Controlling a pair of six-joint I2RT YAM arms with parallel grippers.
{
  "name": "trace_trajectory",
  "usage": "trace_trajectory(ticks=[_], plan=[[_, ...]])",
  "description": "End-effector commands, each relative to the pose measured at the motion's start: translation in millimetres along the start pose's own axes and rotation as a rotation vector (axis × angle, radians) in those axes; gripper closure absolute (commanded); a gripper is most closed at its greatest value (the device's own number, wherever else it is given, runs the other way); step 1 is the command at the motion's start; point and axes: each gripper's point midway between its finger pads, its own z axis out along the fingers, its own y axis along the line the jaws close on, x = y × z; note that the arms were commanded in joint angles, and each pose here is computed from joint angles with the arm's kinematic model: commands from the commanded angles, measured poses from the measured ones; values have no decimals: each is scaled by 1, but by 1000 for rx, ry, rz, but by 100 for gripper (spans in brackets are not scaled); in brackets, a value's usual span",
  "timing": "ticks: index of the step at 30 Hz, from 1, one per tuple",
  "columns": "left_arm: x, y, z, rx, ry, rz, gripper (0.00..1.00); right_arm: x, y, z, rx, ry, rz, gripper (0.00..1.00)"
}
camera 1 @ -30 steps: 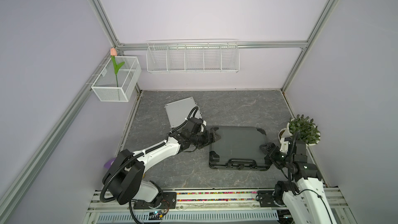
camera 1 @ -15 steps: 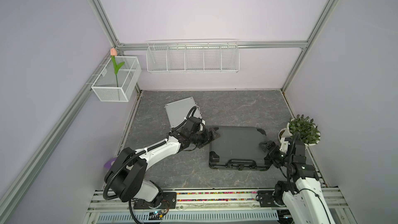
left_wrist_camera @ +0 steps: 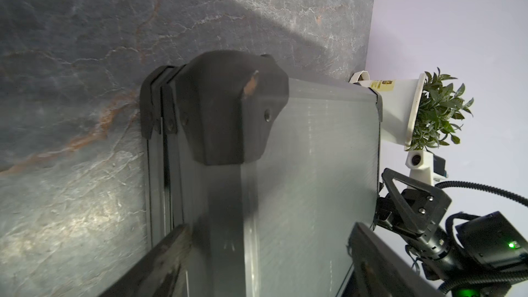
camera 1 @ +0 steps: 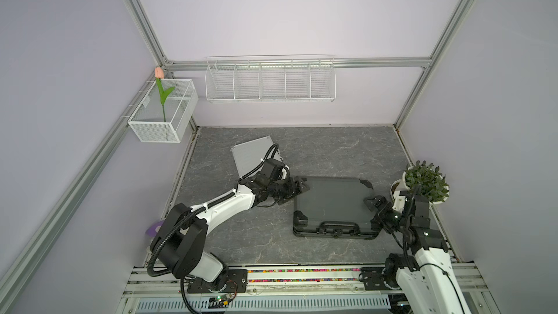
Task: Open the poker set cases
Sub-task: Open the case lid on the poker set case.
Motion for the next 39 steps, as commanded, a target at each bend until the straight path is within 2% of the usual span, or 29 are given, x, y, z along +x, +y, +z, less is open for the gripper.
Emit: trace_trajectory(ticks=[1, 3, 9, 16, 18, 22, 24, 28, 34, 37, 39], plan=[[-8, -46, -23, 74, -41, 192, 12, 10, 30, -12, -93, 80, -60, 2], [-16, -45, -40, 22, -81, 258, 12, 3, 25, -16, -30, 50, -93, 2], [-34, -52, -78, -78, -213, 469, 11, -3, 25, -22, 7, 29, -118, 4], [-23, -45, -93, -115, -238, 726, 12, 2, 15, -23, 40, 41, -103, 5], [-18, -45, -101, -108, -266, 843, 13, 5, 11, -22, 54, 51, -95, 6], [10, -47, -116, -106, -336, 1219, 12, 9, -3, -23, 112, 49, -99, 5], [22, -46, -120, -124, -361, 1368, 12, 11, -9, -24, 136, 47, -94, 5], [42, -36, -122, -186, -323, 1568, 12, 13, -10, -25, 138, 51, -75, 5], [96, -34, -118, -211, -154, 2009, 11, 19, -14, -24, 137, 63, -39, 5], [104, -34, -110, -226, -128, 2112, 11, 22, -18, -21, 133, 62, -29, 5], [106, -37, -105, -230, -149, 2144, 11, 24, -19, -20, 122, 53, -14, 5]])
